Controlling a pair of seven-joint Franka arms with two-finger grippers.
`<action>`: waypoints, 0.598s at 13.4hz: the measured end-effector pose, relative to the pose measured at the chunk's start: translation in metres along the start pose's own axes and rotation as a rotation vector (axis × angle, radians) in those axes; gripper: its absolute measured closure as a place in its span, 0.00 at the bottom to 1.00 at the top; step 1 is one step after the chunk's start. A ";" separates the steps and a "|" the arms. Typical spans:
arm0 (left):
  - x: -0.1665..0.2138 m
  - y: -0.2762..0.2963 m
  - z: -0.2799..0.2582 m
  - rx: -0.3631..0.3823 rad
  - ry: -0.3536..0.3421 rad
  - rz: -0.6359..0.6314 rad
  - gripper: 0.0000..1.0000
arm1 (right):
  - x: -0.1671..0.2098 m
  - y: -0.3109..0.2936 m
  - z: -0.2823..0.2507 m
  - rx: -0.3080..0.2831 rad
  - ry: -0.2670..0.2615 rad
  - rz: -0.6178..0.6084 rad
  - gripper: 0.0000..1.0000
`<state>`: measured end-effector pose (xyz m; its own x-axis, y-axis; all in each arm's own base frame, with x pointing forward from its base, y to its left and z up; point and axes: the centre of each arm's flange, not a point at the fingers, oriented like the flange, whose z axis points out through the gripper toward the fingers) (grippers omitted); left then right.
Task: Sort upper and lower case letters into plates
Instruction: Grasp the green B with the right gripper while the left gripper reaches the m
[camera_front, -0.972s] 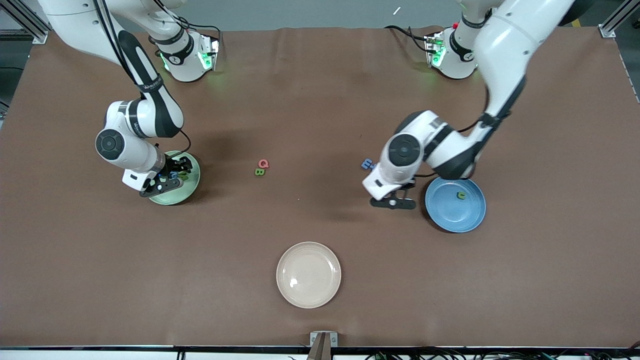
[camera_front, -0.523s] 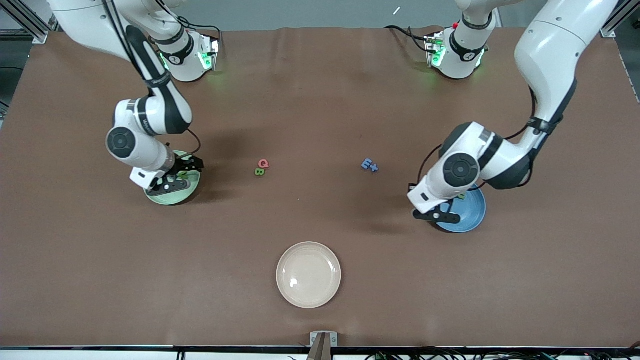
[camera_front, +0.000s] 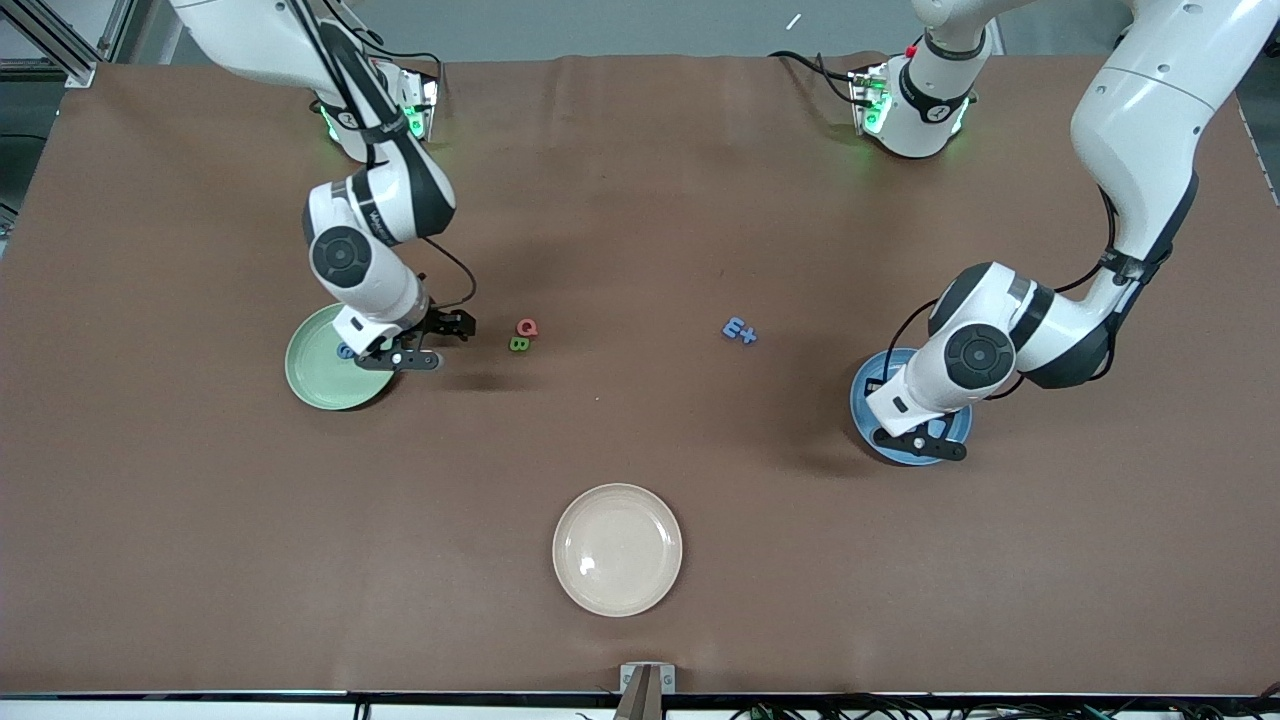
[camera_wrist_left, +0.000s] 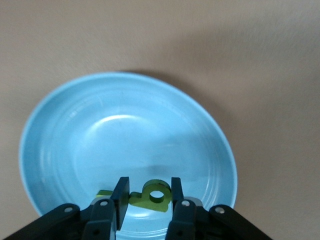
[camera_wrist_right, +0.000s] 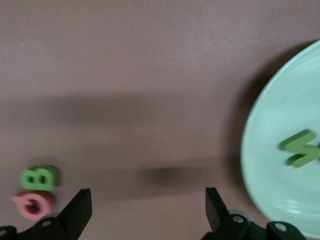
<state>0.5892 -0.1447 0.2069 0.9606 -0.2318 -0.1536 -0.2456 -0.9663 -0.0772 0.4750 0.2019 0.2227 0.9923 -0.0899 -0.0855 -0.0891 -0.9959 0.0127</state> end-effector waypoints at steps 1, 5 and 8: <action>-0.006 0.003 0.008 -0.001 -0.014 0.009 0.62 | -0.005 -0.013 0.000 0.005 0.015 0.035 0.00; -0.019 0.011 0.025 -0.005 -0.044 0.030 0.62 | -0.027 -0.070 0.015 0.017 0.047 0.155 0.00; -0.019 0.007 0.025 -0.006 -0.044 0.022 0.61 | -0.035 -0.103 0.027 0.016 0.052 0.188 0.00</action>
<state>0.5660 -0.1438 0.1847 0.9483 -0.2477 -0.1984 -0.2653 -0.9618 -0.0673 0.4471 0.3078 0.1973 0.9611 -0.2746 -0.0312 -0.2745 -0.9616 0.0073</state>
